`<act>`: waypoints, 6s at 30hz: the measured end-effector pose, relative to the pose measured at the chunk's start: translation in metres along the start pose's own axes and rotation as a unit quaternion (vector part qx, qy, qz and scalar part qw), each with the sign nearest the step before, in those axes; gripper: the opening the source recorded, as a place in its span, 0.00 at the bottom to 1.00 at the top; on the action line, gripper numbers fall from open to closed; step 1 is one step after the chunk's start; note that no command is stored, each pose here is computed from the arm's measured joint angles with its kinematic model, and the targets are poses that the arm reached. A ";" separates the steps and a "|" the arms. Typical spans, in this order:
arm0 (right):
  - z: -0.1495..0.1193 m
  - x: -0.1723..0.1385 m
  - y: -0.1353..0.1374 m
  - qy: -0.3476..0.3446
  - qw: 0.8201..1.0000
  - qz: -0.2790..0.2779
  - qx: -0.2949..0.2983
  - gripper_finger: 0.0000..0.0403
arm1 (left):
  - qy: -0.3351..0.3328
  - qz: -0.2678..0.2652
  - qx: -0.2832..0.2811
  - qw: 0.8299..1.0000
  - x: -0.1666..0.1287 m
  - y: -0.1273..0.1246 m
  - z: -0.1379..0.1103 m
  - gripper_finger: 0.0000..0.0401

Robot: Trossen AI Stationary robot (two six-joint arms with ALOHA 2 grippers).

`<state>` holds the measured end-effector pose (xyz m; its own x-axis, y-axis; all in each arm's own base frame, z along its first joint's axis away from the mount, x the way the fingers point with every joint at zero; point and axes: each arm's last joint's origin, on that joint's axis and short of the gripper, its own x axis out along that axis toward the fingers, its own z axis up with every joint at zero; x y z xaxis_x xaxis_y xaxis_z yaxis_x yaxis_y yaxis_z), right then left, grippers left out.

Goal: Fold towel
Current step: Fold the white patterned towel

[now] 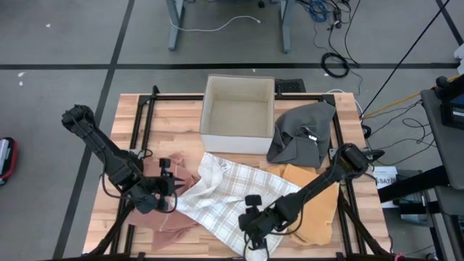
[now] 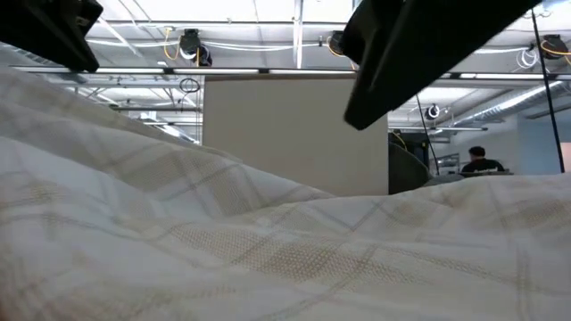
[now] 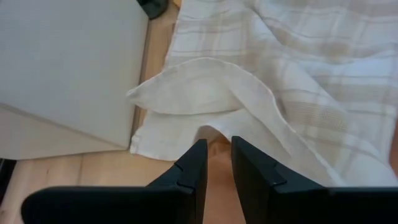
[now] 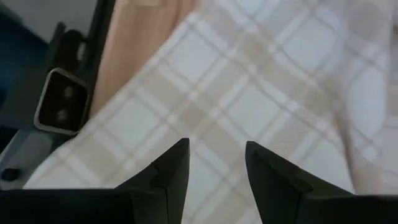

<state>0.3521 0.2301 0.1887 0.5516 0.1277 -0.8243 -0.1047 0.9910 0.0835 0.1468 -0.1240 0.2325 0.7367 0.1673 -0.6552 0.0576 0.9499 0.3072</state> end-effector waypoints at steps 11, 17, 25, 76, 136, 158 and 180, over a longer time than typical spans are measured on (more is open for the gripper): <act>0.006 0.000 0.000 -0.024 0.998 0.011 0.048 0.36 | -0.024 -0.010 -0.022 0.999 0.000 -0.002 0.006 0.20; 0.009 0.000 0.001 -0.040 0.998 0.019 0.052 0.36 | -0.073 -0.026 -0.096 0.992 0.001 -0.003 0.020 0.19; 0.006 -0.002 0.008 -0.040 0.998 0.025 0.035 0.36 | -0.116 -0.043 -0.187 0.975 0.001 -0.002 0.032 0.19; 0.034 0.004 -0.054 -0.056 0.949 -0.167 -0.263 0.36 | -0.078 -0.050 -0.250 0.964 0.032 -0.005 -0.008 0.19; 0.070 0.030 -0.245 -0.123 0.932 -0.028 -0.339 0.00 | -0.105 -0.078 -0.223 0.966 0.030 -0.015 -0.013 0.19; 0.092 0.032 -0.274 -0.114 0.929 -0.036 -0.350 0.48 | -0.077 -0.114 -0.230 0.963 0.031 -0.016 -0.016 0.19; 0.086 0.053 -0.221 0.012 0.897 -0.096 -0.432 0.34 | -0.061 -0.106 -0.218 0.968 0.032 -0.015 -0.020 0.19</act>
<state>0.4761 0.0213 0.1746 0.6116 -0.0539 -0.7893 -0.6169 0.5921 -0.5185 0.1562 -0.1279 0.1935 0.8155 -0.0500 -0.5766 -0.0551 0.9850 -0.1633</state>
